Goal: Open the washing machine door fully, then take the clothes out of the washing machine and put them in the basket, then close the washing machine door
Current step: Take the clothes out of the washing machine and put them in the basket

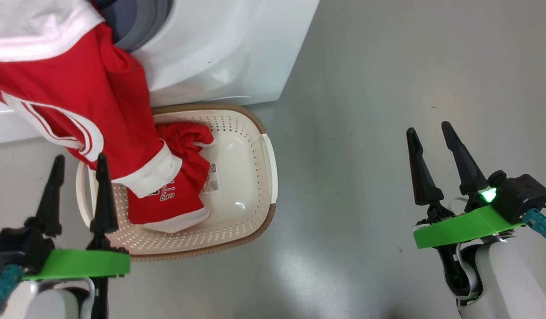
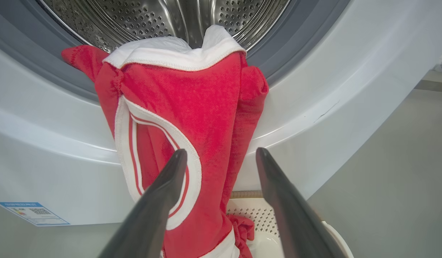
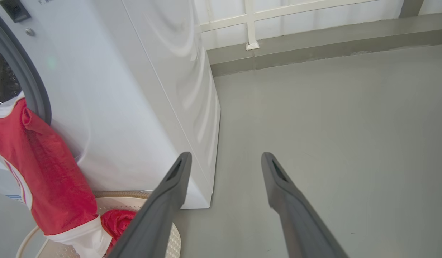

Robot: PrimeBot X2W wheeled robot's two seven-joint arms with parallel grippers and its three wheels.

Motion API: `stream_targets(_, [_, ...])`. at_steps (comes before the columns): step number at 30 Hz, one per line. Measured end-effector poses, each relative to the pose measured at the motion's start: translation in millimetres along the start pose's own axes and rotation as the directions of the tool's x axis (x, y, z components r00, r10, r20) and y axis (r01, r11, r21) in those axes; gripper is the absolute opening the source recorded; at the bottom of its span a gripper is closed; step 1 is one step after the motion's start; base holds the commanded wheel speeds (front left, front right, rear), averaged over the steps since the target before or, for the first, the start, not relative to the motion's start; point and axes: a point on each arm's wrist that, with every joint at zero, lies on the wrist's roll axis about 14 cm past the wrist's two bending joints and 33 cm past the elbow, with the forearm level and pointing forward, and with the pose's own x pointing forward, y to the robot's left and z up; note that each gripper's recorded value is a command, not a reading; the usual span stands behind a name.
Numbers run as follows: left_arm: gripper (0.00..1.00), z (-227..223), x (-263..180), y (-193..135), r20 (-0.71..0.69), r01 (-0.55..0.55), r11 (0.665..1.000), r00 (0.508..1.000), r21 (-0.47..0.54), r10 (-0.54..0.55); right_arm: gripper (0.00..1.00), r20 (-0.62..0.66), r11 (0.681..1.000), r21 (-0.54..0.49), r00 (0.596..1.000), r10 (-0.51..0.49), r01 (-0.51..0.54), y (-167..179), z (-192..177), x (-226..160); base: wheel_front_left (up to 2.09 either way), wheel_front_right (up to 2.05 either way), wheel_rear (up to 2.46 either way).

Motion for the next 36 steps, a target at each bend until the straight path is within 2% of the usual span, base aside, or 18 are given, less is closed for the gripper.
stream_targets(6, [1.00, 22.5, 19.1, -0.3, 0.076, -0.003, 1.000, 0.997, -0.012, 0.004, 1.00, -0.008, 1.000, 0.001, 1.000, 0.000, 0.000, -0.4, -3.8, 1.4, 0.00, 0.00, 0.00])
stream_targets(13, [1.00, 54.2, 61.6, -4.6, 0.165, 0.013, 0.999, 0.986, 0.032, -0.018, 1.00, -0.023, 1.000, 0.002, 1.000, -0.003, 0.003, -1.6, -10.9, 4.3, 0.00, 0.00, 0.00])
stream_targets(22, [1.00, 47.1, 99.3, -40.2, 0.115, 0.129, 0.983, 0.983, 0.133, -0.145, 1.00, -0.032, 1.000, -0.003, 0.999, -0.015, 0.015, -6.7, -13.9, 3.4, 0.00, 0.00, 0.00])
stream_targets(36, [1.00, 36.7, 132.8, -33.8, 0.048, 0.110, 0.963, 0.991, 0.247, -0.126, 1.00, -0.026, 1.000, -0.007, 0.999, -0.024, 0.024, -11.3, -12.3, 7.3, 0.00, 0.00, 0.00])
